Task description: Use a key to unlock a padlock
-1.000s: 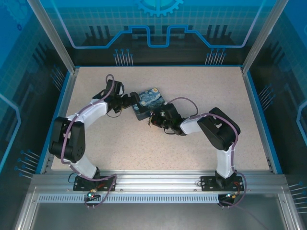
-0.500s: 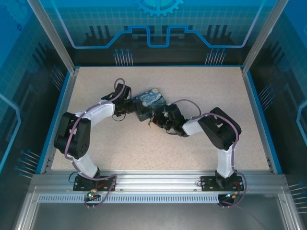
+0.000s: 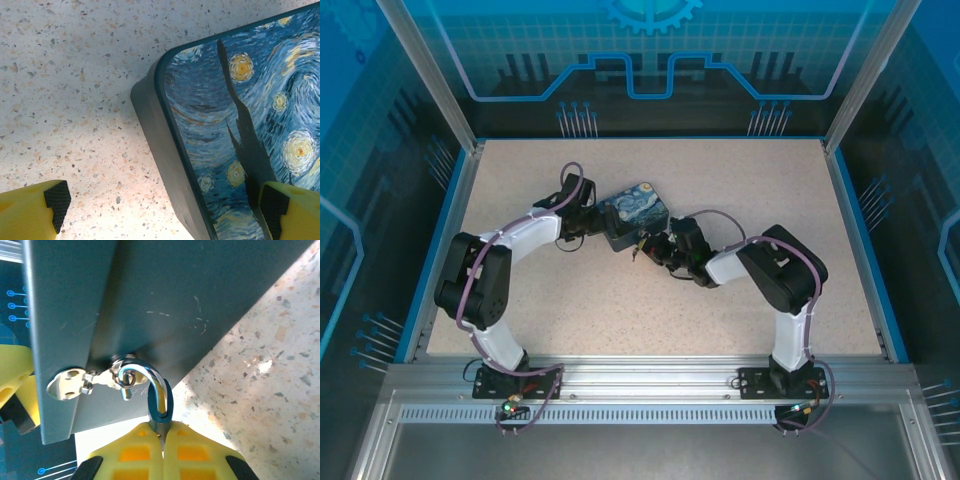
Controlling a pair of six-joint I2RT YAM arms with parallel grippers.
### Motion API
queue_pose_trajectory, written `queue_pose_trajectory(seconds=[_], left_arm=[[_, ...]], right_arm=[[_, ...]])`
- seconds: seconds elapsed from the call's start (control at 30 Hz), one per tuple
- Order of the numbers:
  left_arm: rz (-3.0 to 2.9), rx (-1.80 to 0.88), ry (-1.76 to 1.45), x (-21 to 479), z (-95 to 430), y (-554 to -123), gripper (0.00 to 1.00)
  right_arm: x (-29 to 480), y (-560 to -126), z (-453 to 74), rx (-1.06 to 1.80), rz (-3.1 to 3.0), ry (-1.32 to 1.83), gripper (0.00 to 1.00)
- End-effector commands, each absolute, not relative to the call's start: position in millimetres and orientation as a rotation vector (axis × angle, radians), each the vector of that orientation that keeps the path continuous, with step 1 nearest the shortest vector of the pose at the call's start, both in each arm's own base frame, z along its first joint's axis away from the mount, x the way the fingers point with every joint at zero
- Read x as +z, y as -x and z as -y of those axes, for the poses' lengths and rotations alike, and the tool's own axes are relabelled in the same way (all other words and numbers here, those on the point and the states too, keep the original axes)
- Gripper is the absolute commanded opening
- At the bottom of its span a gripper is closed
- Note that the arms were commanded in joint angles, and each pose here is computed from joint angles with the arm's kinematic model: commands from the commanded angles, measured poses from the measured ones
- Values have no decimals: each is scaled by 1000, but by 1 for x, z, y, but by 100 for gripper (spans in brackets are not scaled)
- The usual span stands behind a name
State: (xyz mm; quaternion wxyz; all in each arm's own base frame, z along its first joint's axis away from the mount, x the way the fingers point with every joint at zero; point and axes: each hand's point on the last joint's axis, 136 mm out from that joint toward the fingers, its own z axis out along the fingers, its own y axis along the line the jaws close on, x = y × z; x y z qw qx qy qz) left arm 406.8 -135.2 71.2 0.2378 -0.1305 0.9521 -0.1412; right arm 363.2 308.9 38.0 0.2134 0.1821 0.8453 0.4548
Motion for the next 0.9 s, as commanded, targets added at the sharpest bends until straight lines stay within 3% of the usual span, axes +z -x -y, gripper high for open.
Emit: queue_pose_trajectory(seconds=[0.0, 0.87], left_arm=[[-2749, -258, 367, 34, 123, -382, 98], [-2782, -244, 383, 21, 122, -379, 97]], right_arm=[[44, -373, -295, 1270, -2287, -586, 0], [53, -404, -273, 1448, -2056, -761, 0]])
